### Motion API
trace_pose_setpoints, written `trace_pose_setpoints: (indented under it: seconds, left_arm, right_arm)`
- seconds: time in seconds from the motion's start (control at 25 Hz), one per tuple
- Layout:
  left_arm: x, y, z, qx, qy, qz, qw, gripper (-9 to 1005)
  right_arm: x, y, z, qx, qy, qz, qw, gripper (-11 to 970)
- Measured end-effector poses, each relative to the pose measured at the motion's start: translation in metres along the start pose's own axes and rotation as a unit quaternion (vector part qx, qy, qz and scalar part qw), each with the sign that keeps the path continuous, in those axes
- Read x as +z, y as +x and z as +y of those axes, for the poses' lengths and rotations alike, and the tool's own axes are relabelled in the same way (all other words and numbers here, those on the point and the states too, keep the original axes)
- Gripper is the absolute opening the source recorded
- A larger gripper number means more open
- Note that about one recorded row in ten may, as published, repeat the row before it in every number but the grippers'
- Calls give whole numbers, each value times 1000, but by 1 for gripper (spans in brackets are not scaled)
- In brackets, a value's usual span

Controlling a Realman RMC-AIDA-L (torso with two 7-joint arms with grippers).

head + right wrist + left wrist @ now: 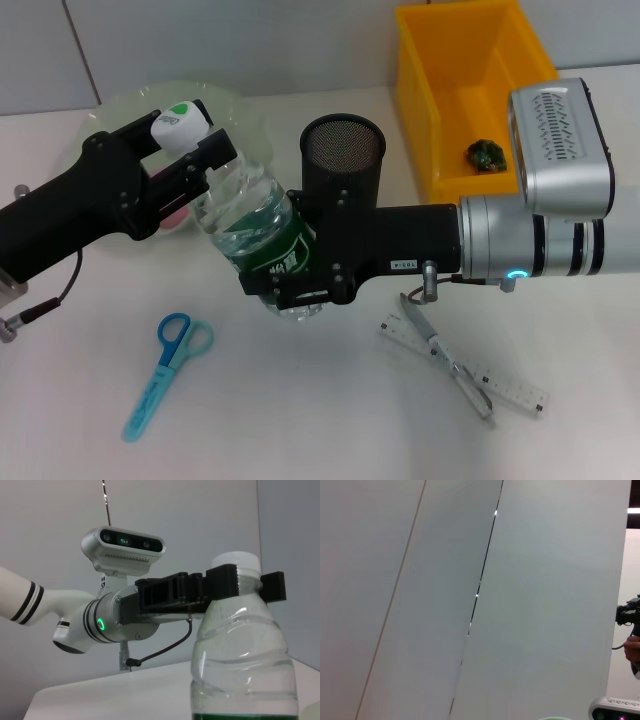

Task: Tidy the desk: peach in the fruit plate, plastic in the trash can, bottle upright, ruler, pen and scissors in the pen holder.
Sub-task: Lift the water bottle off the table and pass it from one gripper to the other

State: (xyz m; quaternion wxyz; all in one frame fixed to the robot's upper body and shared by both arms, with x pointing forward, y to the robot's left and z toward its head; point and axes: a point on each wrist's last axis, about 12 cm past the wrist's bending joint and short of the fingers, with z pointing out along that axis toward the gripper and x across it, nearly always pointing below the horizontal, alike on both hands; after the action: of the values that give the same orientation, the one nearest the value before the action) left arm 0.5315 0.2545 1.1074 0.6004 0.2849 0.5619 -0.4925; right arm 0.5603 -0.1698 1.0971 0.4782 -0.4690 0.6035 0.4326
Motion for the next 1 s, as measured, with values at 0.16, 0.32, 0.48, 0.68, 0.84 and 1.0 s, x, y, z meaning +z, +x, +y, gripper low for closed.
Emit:
trace_pose_setpoints:
  seconds: [0.16,0.32,0.48,0.68,0.84,1.0]
  left_arm:
    - [0,0,0,-4,2,-1,1000,499]
    - [-1,-1,0,-7,2,-1,1000,465]
    - [-2,-1,-1,-13,-2,-11,1000,440]
    - [-4,-2,-2,-14,-1,-19,1000,440]
    - [-3,-2,-3,-13,5,-21,1000,440]
    - [-3,-3,-3,-10,7,-23,1000,441]
  right_arm:
    - [0,0,0,-2,-1,-1,1000,815]
    - [0,0,0,-4,-2,-1,1000,817]
    - [0,-1,0,-5,-2,-2,1000,818]
    - [0,-1,1,-5,-3,-2,1000,819]
    - [0,-1,1,-5,-3,-2,1000,821]
    - [-1,0,0,-3,3,-10,1000,822]
